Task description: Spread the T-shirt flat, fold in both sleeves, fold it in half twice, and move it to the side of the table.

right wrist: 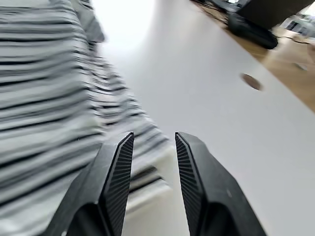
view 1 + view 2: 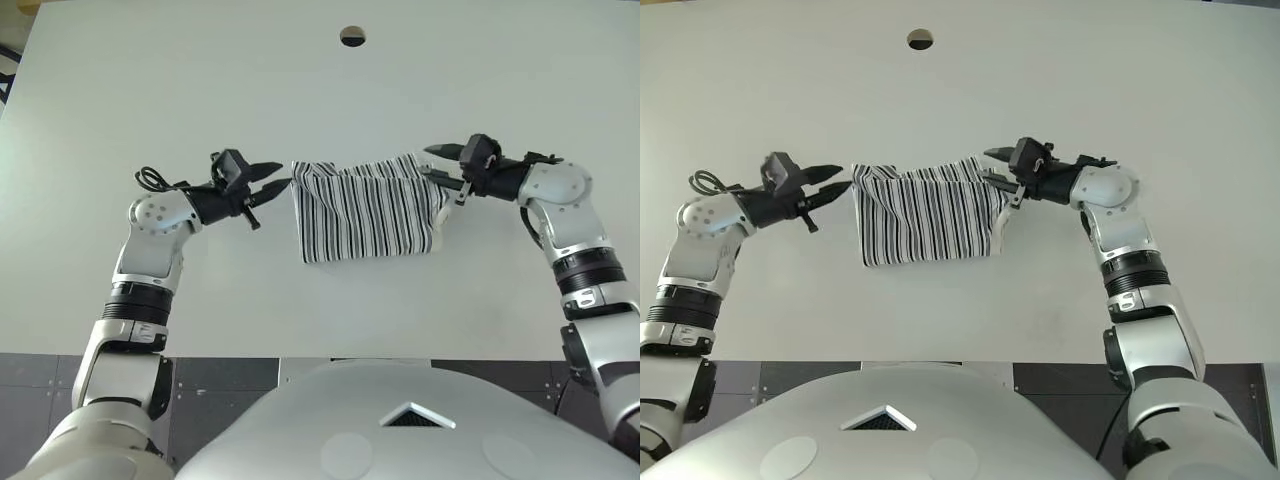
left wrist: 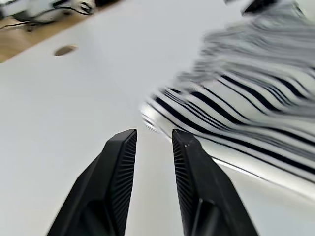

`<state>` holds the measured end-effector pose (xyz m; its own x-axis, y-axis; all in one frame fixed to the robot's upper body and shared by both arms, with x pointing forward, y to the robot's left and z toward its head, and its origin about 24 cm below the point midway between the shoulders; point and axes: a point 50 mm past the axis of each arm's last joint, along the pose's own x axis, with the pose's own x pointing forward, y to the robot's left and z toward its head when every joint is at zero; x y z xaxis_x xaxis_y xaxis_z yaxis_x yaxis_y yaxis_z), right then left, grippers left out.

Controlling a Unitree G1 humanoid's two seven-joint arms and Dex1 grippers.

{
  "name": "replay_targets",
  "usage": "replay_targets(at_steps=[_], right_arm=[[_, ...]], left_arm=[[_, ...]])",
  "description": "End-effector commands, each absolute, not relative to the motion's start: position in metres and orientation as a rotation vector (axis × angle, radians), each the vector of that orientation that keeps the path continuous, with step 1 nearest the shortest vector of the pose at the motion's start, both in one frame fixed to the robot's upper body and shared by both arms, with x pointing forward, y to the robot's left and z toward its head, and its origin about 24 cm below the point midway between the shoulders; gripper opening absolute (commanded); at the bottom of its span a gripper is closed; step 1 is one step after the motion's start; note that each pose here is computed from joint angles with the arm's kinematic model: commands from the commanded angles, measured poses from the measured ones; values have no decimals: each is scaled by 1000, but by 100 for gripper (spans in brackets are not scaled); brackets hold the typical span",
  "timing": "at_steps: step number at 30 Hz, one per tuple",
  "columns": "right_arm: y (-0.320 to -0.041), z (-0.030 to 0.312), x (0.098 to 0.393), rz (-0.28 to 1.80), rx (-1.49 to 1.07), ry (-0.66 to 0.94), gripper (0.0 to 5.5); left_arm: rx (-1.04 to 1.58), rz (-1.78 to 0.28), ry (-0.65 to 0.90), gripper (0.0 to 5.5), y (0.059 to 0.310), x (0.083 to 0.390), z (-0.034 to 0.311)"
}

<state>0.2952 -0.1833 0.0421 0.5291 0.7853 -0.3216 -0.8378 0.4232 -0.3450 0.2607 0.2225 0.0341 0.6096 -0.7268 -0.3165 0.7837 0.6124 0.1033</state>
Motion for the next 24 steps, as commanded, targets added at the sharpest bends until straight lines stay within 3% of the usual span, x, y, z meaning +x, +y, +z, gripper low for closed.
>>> replay_targets(at_steps=[1,3,5,10,13,15,17,21,24], right_arm=[[-164,84,299,988,-474,-235,156],[-135,93,275,1126,-465,-423,156],[-119,90,259,1211,-494,-491,156],[-92,44,256,1290,-670,-352,156],[-101,11,268,1253,-823,-140,156],[-140,-16,273,1231,-1092,68,156],[-204,-19,276,1180,-1364,249,156],[-339,22,263,968,-1664,631,156],[-395,51,246,814,-1738,842,156]], left_arm=[[187,-817,240,133,228,268,42],[187,-774,242,133,230,271,40],[186,-739,245,133,232,273,39],[171,-691,203,133,235,277,45],[167,-690,174,133,234,275,48],[163,-703,136,133,229,271,53],[151,-700,88,133,223,269,61],[132,-682,34,133,218,267,68],[119,-650,9,133,217,268,71]])
